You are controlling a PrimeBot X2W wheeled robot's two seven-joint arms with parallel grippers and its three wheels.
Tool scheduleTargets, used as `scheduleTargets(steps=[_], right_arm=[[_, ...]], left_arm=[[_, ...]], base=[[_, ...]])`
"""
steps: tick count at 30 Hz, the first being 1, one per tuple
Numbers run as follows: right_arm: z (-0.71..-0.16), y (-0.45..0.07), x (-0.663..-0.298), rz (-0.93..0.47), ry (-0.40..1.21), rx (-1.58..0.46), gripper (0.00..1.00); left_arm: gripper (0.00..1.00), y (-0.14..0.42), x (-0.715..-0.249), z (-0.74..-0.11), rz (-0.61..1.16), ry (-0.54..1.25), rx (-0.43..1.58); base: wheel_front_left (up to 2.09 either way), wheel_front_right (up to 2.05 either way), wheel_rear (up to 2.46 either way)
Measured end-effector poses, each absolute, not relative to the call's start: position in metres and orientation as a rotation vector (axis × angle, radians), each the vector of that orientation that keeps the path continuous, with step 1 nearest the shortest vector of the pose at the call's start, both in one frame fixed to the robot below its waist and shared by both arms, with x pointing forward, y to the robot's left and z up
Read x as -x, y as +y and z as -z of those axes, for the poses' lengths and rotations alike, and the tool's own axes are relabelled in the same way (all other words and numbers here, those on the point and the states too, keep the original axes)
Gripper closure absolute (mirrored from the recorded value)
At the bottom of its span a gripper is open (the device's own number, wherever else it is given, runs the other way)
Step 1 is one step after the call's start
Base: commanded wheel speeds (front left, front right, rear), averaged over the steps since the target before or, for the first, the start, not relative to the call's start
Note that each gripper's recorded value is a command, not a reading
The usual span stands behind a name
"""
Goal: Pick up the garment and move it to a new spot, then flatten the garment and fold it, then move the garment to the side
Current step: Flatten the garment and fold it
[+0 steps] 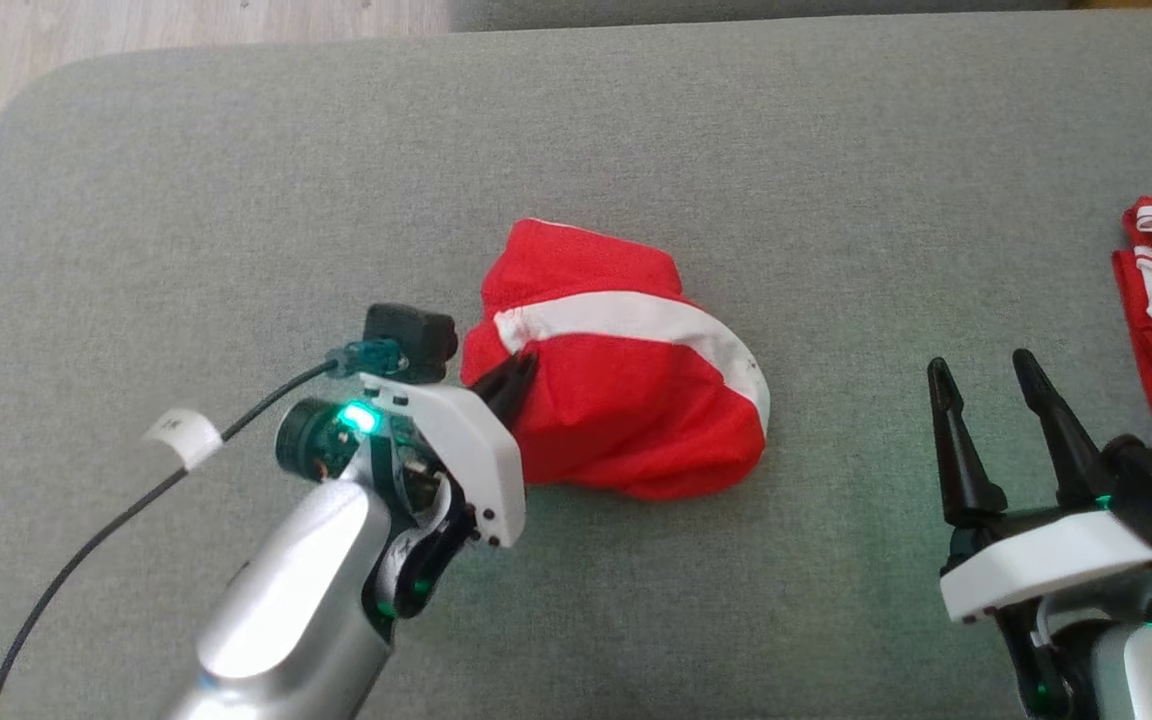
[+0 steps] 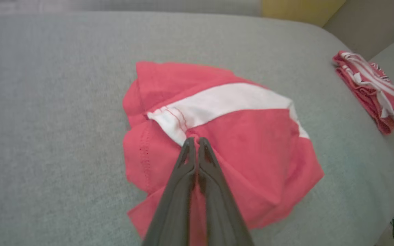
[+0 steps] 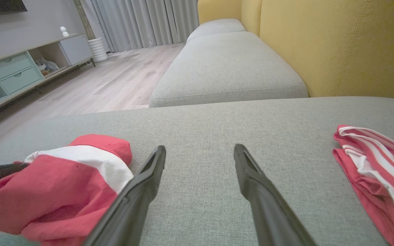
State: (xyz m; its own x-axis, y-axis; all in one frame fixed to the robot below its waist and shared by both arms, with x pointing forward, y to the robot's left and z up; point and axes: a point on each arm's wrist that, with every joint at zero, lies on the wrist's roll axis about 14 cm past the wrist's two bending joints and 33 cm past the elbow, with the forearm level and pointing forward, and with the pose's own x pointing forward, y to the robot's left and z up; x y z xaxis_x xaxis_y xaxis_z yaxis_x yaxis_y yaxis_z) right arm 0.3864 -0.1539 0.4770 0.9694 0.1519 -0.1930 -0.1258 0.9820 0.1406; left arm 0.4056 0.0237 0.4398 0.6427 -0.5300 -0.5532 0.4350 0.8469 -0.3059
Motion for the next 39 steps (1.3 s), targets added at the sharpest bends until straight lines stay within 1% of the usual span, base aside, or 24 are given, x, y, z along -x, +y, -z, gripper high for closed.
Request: scheduleTargets(steps=[6, 11, 15, 16, 18, 20, 22, 24, 27, 31, 36, 37, 38, 39], right_arm=[[-0.477, -0.156, -0.385, -0.135, 0.203, -0.131, 0.0], [-0.478, -0.156, -0.385, -0.132, 0.197, -0.141, 0.0], [-0.478, -0.156, -0.386, -0.136, 0.197, -0.141, 0.0], [-0.478, -0.156, -0.386, -0.136, 0.197, -0.141, 0.0], [-0.477, -0.154, -0.387, -0.141, 0.199, -0.143, 0.0], [-0.476, -0.152, -0.388, -0.145, 0.202, -0.146, 0.0], [-0.474, -0.151, -0.389, -0.148, 0.207, -0.154, 0.0], [-0.472, -0.15, -0.389, -0.151, 0.214, -0.158, 0.0], [-0.468, -0.146, -0.391, -0.16, 0.226, -0.161, 0.0], [-0.466, -0.142, -0.392, -0.172, 0.235, -0.162, 0.0], [-0.468, -0.138, -0.392, -0.185, 0.231, -0.157, 0.0], [-0.469, -0.138, -0.392, -0.185, 0.228, -0.153, 0.0], [-0.471, -0.139, -0.392, -0.185, 0.224, -0.151, 0.0], [-0.472, -0.139, -0.392, -0.185, 0.22, -0.151, 0.0]], left_arm=[[1.0, -0.001, -0.416, -0.493, 0.65, 0.451, 0.159], [1.0, -0.017, -0.427, -0.557, 0.699, 0.197, 0.161], [1.0, 0.002, -0.437, -0.596, 0.623, 0.034, 0.161], [1.0, 0.002, -0.437, -0.596, 0.623, 0.034, 0.161], [1.0, 0.025, -0.443, -0.601, 0.546, 0.01, 0.164], [1.0, 0.056, -0.445, -0.588, 0.441, 0.04, 0.165], [1.0, 0.09, -0.439, -0.556, 0.322, 0.124, 0.175], [1.0, 0.12, -0.421, -0.514, 0.216, 0.243, 0.195], [1.0, 0.148, -0.386, -0.459, 0.099, 0.411, 0.258], [1.0, 0.164, -0.354, -0.415, 0.006, 0.541, 0.33], [1.0, 0.157, -0.336, -0.387, -0.014, 0.601, 0.412], [0.84, 0.156, -0.334, -0.383, -0.017, 0.606, 0.417], [0.0, 0.155, -0.331, -0.377, -0.018, 0.621, 0.424], [0.0, 0.154, -0.328, -0.372, -0.022, 0.634, 0.422]], base=[[0.0, 0.0, 0.0], [0.0, 0.0, 0.0], [0.0, 0.0, 0.0], [0.0, 0.0, 0.0], [0.0, 0.0, 0.0], [0.0, 0.0, 0.0], [0.0, 0.0, 0.0], [0.0, 0.0, 0.0], [0.0, 0.0, 0.0], [0.0, 0.0, 0.0], [0.0, 0.0, 0.0], [0.0, 0.0, 0.0], [0.0, 0.0, 0.0], [0.0, 0.0, 0.0]])
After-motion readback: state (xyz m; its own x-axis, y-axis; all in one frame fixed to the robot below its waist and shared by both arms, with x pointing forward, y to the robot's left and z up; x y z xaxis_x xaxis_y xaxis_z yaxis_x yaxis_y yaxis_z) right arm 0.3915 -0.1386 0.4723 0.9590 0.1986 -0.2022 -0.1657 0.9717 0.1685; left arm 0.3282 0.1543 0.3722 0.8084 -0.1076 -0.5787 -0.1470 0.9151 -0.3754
